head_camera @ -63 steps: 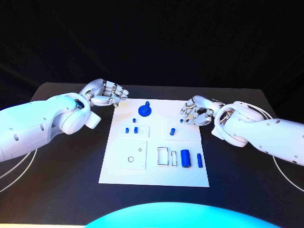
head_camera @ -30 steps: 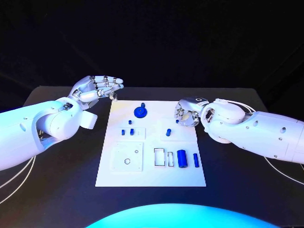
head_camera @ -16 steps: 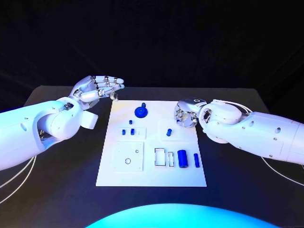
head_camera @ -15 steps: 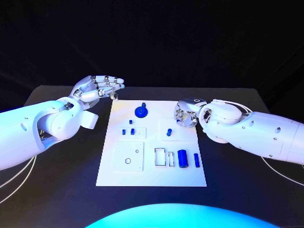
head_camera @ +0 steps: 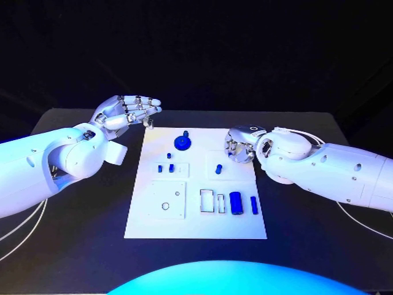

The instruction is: Assemble the parts on the task board

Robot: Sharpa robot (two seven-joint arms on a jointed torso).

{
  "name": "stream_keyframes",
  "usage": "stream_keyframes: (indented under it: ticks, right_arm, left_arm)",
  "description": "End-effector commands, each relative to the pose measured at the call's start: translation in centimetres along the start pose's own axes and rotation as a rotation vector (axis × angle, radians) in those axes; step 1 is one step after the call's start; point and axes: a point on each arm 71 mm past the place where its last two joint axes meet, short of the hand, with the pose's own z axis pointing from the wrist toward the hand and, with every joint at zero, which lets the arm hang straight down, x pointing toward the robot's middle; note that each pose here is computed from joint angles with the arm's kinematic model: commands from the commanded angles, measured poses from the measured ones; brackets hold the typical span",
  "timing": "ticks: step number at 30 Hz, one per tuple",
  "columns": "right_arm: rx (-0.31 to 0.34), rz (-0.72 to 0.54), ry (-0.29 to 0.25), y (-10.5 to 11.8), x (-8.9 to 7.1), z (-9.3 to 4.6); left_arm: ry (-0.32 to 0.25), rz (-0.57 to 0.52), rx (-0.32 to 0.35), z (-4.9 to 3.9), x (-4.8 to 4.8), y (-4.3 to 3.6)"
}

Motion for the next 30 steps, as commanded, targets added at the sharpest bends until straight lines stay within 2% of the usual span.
stream_keyframes:
  ticks: [1,8,14,21,30]
  right_arm:
    - [0.015,-0.034,0.047,0.0,1.2,-0.2]
    - [0.024,-0.043,0.006,0.0,0.9,-0.3]
    - [0.021,-0.036,-0.055,0.1,0.4,-0.6]
    - [0.014,0.013,-0.19,0.0,-0.9,-1.2]
    - [-0.012,0.065,-0.265,0.3,-2.0,-2.6]
  left_arm:
    - [0.017,-0.002,0.005,0.03,0.19,-0.09]
    - [0.018,0.0,0.004,0.05,0.23,-0.08]
    - [0.017,0.001,0.004,0.06,0.21,-0.07]
    - [0.015,0.002,0.003,0.06,0.18,-0.05]
    - [0.013,0.002,0.002,0.07,0.17,-0.05]
